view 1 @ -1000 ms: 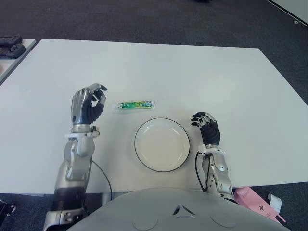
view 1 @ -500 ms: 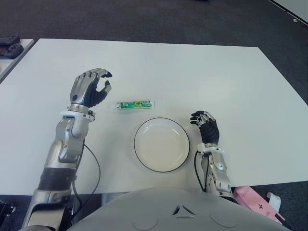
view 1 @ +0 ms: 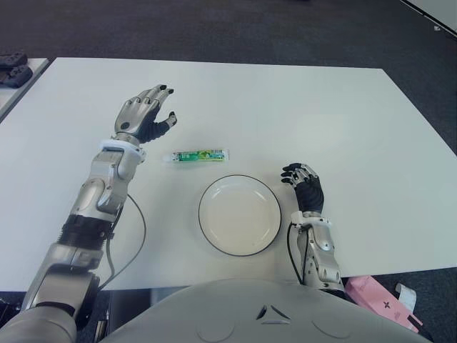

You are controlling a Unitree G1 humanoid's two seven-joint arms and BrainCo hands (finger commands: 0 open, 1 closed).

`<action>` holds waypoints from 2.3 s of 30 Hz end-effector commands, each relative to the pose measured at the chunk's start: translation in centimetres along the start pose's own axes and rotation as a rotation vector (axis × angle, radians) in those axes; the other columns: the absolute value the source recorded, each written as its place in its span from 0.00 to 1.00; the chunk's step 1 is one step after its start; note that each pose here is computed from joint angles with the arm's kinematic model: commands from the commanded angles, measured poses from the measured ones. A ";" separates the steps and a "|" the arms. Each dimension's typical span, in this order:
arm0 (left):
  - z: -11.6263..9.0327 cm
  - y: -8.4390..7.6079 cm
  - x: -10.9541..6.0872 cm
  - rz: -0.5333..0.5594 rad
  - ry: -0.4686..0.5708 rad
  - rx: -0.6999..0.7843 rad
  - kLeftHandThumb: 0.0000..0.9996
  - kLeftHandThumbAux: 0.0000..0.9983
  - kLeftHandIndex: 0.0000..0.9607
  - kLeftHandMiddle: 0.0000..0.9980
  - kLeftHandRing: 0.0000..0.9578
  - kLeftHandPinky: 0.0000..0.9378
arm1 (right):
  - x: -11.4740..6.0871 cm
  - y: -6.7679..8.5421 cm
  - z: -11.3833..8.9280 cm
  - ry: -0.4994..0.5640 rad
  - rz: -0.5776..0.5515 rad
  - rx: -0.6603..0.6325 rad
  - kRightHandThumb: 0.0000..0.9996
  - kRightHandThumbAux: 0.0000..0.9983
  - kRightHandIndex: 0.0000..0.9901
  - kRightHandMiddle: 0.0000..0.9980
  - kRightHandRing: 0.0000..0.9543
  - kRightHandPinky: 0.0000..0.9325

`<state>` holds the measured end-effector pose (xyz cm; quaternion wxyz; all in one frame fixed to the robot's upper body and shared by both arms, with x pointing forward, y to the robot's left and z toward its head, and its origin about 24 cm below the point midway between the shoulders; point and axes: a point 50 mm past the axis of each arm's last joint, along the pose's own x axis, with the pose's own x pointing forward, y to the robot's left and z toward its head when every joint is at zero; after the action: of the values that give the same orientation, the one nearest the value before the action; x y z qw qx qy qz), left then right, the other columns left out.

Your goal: Put the toothpaste on the table into the plate.

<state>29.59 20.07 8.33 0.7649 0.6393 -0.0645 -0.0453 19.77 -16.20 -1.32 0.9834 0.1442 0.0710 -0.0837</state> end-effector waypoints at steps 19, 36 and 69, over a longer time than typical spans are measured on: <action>0.2 -2.1 2.2 -0.359 -0.191 0.293 0.54 0.17 0.00 0.00 0.00 0.01 | -0.4 0.8 -1.3 0.064 -0.037 0.065 0.71 0.73 0.43 0.50 0.52 0.53; 0.7 -3.6 1.4 -0.626 -0.311 0.314 0.54 0.17 0.00 0.00 0.00 0.03 | -0.3 0.5 -1.4 0.040 -0.032 0.026 0.70 0.73 0.43 0.50 0.52 0.53; -0.1 -2.4 -1.1 -0.826 -0.387 0.483 0.52 0.19 0.00 0.00 0.00 0.02 | -0.5 0.1 -1.6 0.047 -0.041 0.009 0.70 0.73 0.43 0.50 0.52 0.53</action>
<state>29.24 19.44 6.36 0.5021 0.7488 0.0217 -0.4321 19.72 -16.25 -1.53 0.9849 0.1344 0.0612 -0.0905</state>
